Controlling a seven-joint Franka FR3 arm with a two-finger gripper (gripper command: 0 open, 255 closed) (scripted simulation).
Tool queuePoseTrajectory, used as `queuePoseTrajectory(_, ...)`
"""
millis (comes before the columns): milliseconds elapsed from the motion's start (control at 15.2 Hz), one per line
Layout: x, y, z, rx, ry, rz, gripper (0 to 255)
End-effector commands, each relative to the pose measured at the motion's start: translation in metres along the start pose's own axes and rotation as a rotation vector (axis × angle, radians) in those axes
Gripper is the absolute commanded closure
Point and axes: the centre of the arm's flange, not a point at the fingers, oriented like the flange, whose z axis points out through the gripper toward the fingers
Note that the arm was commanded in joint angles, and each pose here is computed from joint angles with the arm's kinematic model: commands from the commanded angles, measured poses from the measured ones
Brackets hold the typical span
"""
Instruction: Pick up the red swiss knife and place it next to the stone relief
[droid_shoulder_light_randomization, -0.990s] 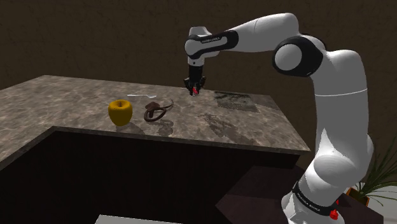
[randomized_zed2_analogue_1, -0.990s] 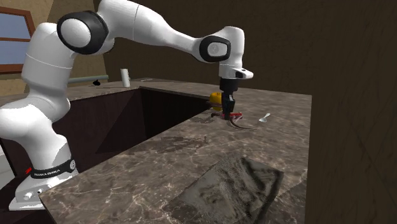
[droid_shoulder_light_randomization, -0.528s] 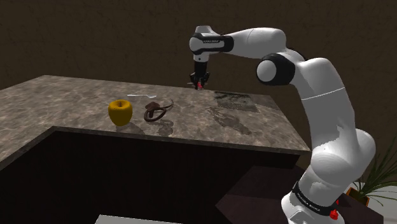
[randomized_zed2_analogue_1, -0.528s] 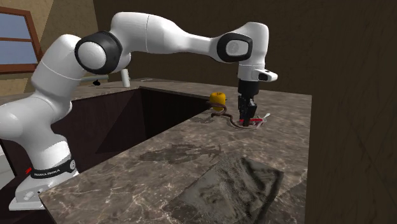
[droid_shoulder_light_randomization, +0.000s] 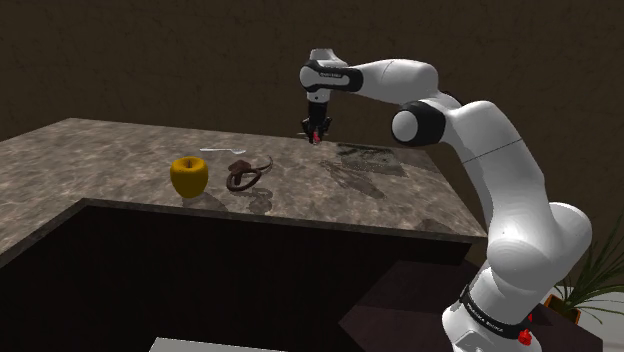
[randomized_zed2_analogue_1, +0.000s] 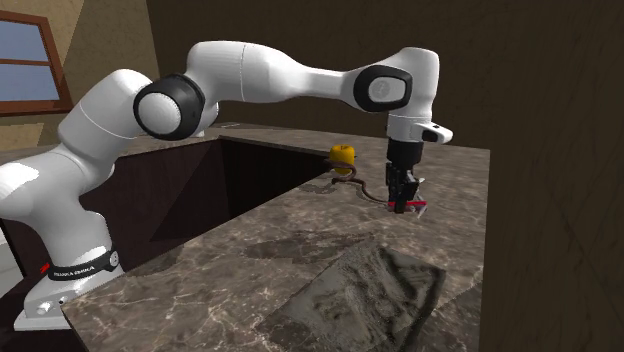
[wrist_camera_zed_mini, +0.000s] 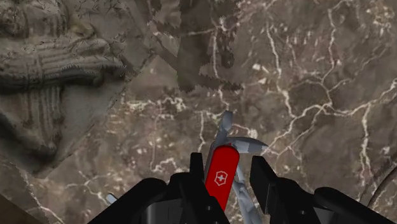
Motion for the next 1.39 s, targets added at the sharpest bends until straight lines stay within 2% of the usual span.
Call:
queuePoseTrajectory(0,0.000,0.000,0.011,0.000,0.001,0.000,255)
queuePoseTrajectory(594,0.001,0.000,0.058,0.000,0.001,0.000,255)
queuePoseTrajectory(1122,0.001,0.000,0.061,0.000,0.001,0.000,255)
queuePoseTrajectory(1188,0.001,0.000,0.061,0.000,0.001,0.000,0)
queuePoseTrajectory(1320,0.001,0.000,0.061,0.000,0.001,0.000,0)
